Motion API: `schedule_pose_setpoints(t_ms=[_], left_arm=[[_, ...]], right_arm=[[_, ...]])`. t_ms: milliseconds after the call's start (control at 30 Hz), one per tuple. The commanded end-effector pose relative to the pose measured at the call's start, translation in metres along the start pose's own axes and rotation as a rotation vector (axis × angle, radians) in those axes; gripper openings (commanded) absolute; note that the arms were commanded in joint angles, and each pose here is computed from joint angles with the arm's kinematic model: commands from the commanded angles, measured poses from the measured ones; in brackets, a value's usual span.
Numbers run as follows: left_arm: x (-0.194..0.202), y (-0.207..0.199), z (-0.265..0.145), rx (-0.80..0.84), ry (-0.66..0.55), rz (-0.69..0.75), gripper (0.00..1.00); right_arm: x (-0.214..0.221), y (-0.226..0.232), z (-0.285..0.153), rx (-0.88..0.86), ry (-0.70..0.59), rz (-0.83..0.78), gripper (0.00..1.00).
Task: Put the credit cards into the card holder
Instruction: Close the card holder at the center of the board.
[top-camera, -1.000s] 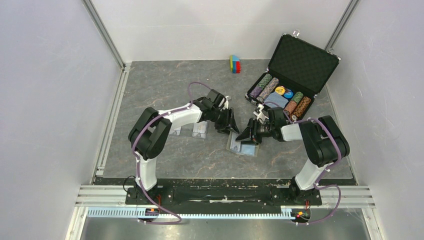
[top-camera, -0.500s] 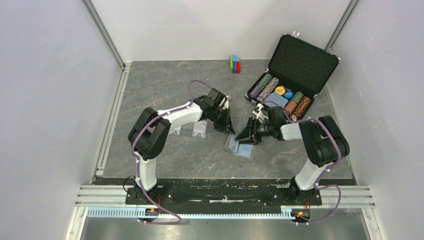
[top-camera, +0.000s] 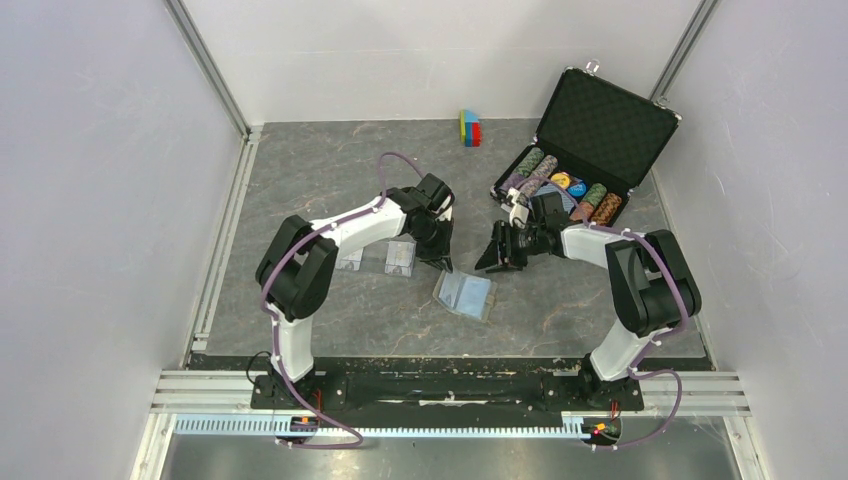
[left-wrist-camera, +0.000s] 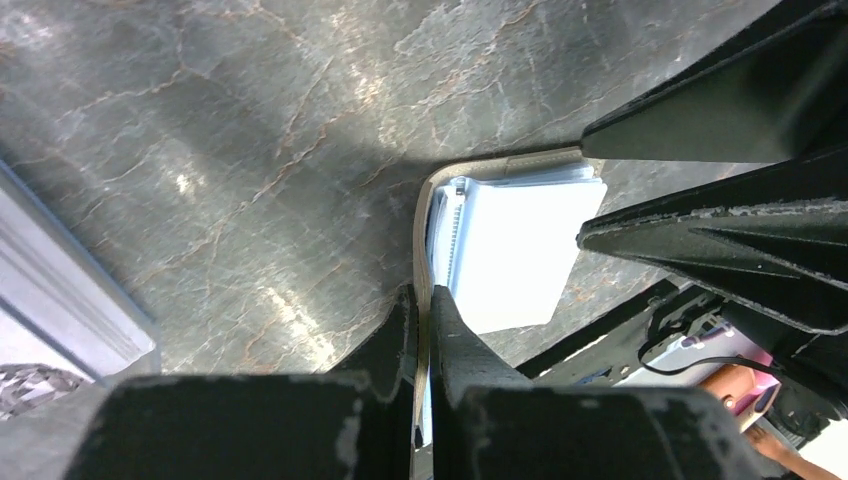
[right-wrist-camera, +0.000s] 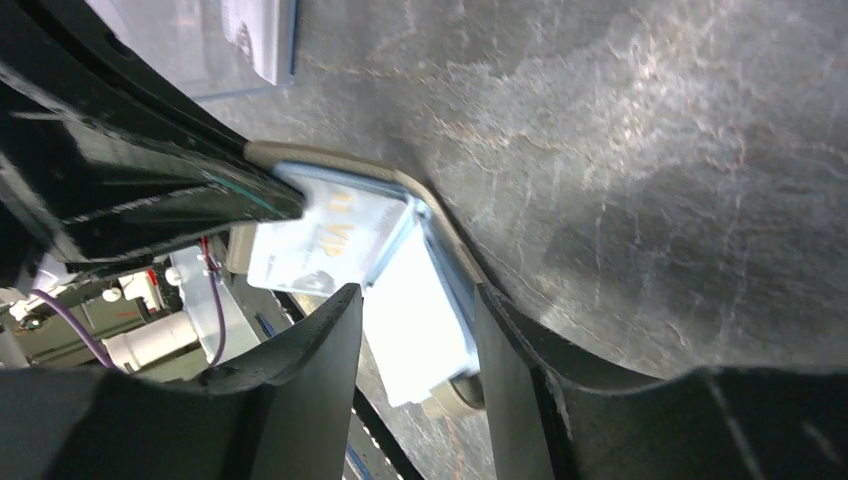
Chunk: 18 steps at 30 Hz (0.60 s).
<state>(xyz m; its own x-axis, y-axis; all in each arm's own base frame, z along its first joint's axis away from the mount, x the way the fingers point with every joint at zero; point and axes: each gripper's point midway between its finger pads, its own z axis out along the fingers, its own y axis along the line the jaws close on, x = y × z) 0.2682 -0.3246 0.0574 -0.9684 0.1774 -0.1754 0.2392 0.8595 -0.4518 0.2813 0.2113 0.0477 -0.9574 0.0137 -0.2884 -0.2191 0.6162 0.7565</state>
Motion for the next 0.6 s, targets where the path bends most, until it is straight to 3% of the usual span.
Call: schedule_pose_setpoints(t_ms=[0, 333, 567], left_arm=[[-0.008, 0.008, -0.024, -0.062, -0.051, 0.055, 0.02], [-0.009, 0.011, -0.023, -0.076, -0.056, 0.033, 0.02], [-0.010, 0.011, -0.023, -0.077, -0.059, 0.031, 0.02]], right_arm=[[0.011, -0.004, -0.007, 0.036, 0.039, -0.062, 0.46], [0.040, -0.004, -0.007, -0.012, 0.089, -0.048, 0.37], [0.052, 0.003, -0.003, -0.083, 0.125, -0.046, 0.38]])
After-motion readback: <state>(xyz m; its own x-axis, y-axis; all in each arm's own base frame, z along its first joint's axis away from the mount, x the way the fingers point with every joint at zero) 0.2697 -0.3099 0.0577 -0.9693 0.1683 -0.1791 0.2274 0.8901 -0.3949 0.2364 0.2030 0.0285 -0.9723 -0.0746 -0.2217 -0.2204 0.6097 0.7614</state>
